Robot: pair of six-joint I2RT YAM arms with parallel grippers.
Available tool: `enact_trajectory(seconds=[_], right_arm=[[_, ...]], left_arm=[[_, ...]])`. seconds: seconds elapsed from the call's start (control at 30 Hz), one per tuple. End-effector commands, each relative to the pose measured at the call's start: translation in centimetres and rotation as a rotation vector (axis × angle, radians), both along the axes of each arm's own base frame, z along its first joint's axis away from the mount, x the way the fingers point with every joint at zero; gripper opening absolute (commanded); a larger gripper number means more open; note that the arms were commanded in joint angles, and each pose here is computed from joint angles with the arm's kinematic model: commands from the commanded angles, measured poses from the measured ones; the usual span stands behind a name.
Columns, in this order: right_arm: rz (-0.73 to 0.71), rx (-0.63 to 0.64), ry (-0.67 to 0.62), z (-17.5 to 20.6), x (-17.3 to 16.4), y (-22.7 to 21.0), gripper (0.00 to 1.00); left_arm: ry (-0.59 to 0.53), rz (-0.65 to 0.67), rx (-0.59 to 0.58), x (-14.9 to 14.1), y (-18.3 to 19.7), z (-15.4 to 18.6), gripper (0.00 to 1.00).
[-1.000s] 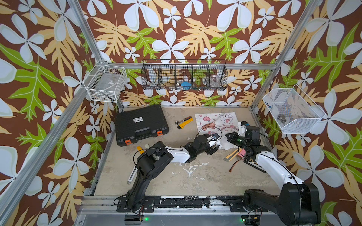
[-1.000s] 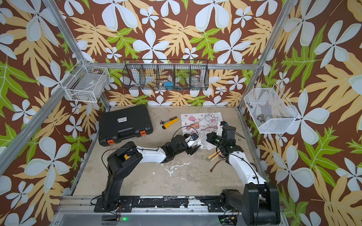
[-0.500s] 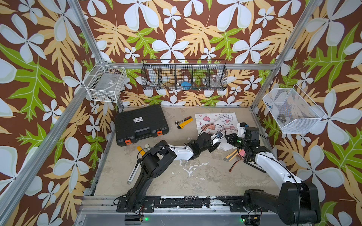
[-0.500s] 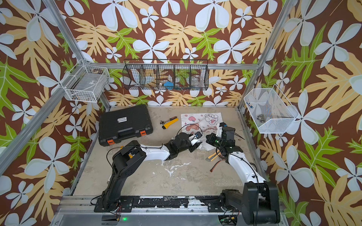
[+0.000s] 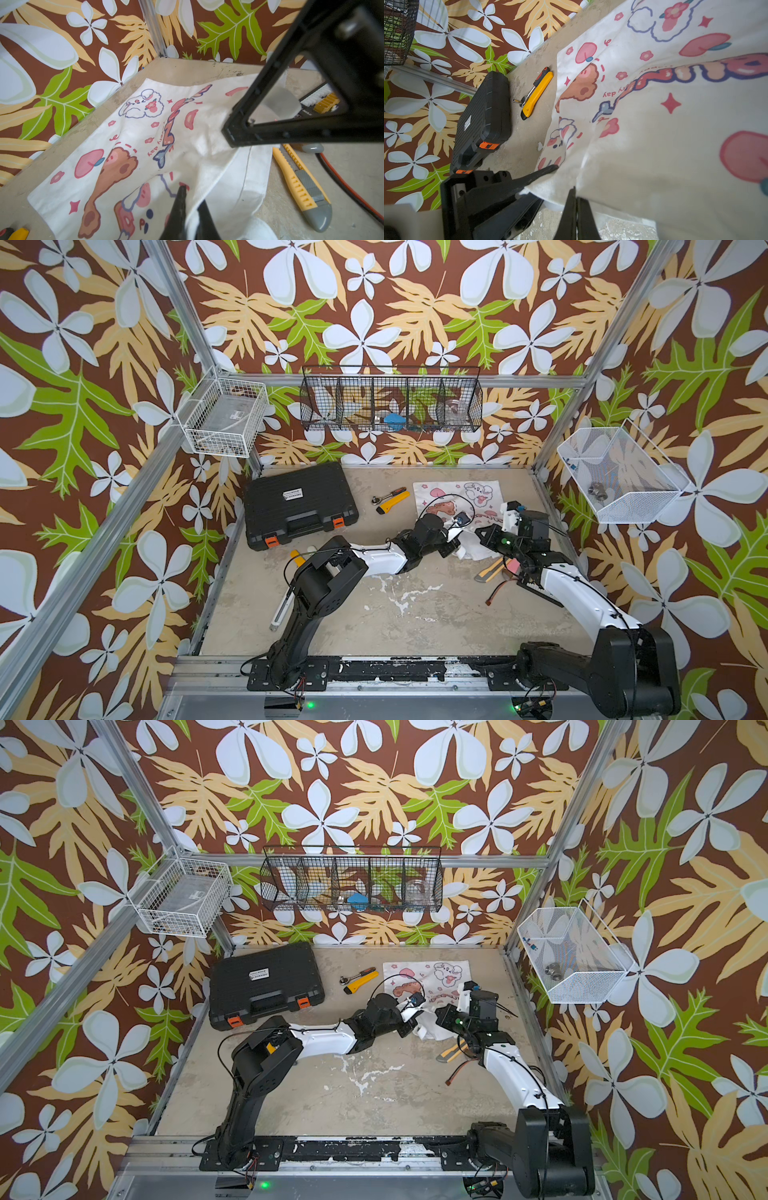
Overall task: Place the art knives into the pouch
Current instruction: Open the pouch at the center of the board.
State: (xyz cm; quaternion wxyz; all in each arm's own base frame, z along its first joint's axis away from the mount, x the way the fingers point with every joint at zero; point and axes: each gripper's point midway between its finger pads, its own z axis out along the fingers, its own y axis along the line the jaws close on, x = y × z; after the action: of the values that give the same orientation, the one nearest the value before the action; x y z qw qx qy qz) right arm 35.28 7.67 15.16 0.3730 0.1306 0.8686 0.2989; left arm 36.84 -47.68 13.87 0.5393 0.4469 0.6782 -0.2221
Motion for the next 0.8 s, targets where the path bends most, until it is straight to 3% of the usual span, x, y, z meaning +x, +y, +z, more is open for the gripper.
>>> enact_trajectory(seconds=[0.0, 0.03, 0.1, 0.2, 0.3, 0.43, 0.6, 0.77], right_arm=[[-0.024, -0.055, -0.053, 1.5, 0.6, -0.8, 0.22], [-0.033, -0.067, -0.071, 2.4, 0.6, -1.1, 0.40], [-0.056, -0.093, -0.123, 4.7, 0.4, -1.6, 0.62], [-0.091, -0.147, -0.211, 8.7, -0.4, -2.6, 0.74], [-0.114, -0.152, -0.290, 11.9, -1.6, -2.9, 0.75], [-0.090, -0.055, -0.376, 14.1, -2.8, -1.8, 0.76], [0.003, 0.024, -0.443, 16.3, -4.4, 0.0, 0.76], [0.106, 0.082, -0.424, 15.1, -5.3, 1.8, 0.76]], left_arm=[[0.014, -0.015, -0.031, 0.0, 0.0, 2.0, 0.00], [0.025, -0.006, -0.038, 0.3, 0.2, 2.6, 0.00], [0.057, 0.017, -0.058, 1.2, 0.6, 4.1, 0.00], [0.122, 0.052, -0.110, 3.0, 1.8, 7.2, 0.00], [0.177, 0.081, -0.208, 4.7, 3.5, 11.6, 0.00], [0.242, 0.106, -0.343, 6.2, 6.6, 16.9, 0.00], [0.292, 0.137, -0.389, 7.1, 8.9, 19.8, 0.00], [0.278, 0.200, -0.375, 7.3, 10.3, 21.3, 0.00]])
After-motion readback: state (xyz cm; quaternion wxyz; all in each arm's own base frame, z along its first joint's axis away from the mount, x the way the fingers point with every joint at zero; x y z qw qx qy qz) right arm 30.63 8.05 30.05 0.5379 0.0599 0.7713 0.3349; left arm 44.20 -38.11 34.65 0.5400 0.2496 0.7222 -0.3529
